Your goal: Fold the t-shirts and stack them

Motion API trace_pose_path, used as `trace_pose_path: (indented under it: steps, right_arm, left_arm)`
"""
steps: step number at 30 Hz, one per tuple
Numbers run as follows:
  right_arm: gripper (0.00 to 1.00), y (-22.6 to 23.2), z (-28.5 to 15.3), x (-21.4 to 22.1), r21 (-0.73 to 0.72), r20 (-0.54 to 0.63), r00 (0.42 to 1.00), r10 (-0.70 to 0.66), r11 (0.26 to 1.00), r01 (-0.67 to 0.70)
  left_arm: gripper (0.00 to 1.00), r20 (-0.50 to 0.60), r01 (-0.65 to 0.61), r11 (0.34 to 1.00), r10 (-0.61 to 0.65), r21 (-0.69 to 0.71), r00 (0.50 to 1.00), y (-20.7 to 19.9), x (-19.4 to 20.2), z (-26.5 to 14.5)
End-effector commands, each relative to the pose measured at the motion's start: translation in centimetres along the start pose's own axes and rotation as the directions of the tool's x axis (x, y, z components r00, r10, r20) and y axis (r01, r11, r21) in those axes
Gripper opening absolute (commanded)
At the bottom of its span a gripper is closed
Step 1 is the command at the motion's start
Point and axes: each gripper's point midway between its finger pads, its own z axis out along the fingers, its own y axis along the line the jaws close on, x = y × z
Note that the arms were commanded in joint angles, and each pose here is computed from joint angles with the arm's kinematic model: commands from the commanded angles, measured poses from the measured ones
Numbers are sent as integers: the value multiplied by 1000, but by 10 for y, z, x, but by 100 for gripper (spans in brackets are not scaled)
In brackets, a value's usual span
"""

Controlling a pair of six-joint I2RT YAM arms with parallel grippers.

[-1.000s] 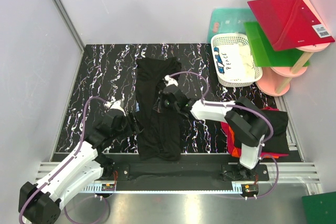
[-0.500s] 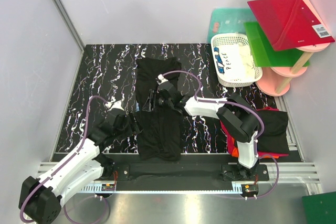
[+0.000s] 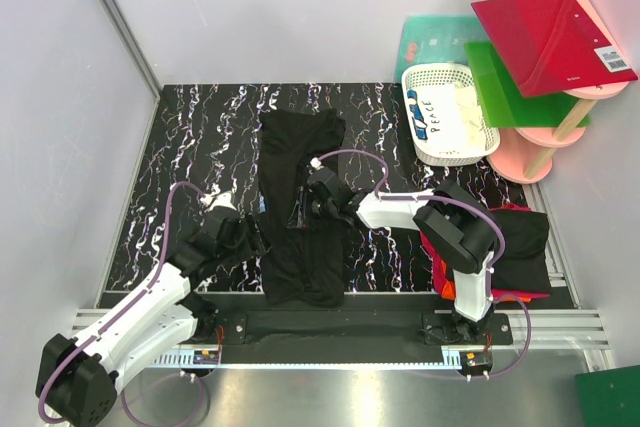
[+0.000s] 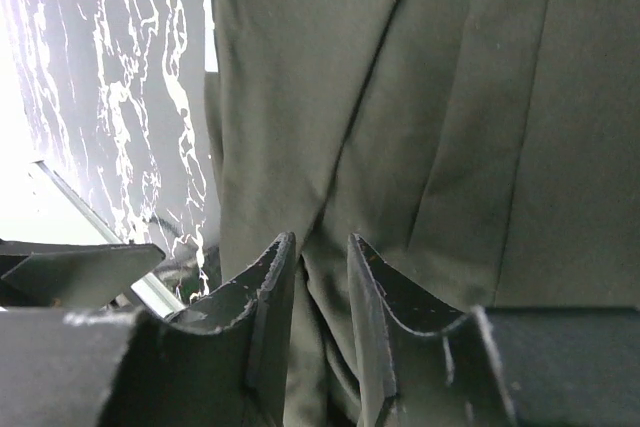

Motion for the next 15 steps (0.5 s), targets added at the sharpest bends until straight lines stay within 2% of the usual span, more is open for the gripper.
trace_pose_path:
  steps: [1,15]
  right_arm:
    - [36,22,-10,-2,-75,0,1000,17,997,-17]
    - [36,26,24,17,-101,-82,997,12,995,-20]
  left_arm:
    - [73,59,-2,1000,1,21,998,-8,-15,-1]
    - [73,56,-1,1000,1,7,998,-3,-12,0]
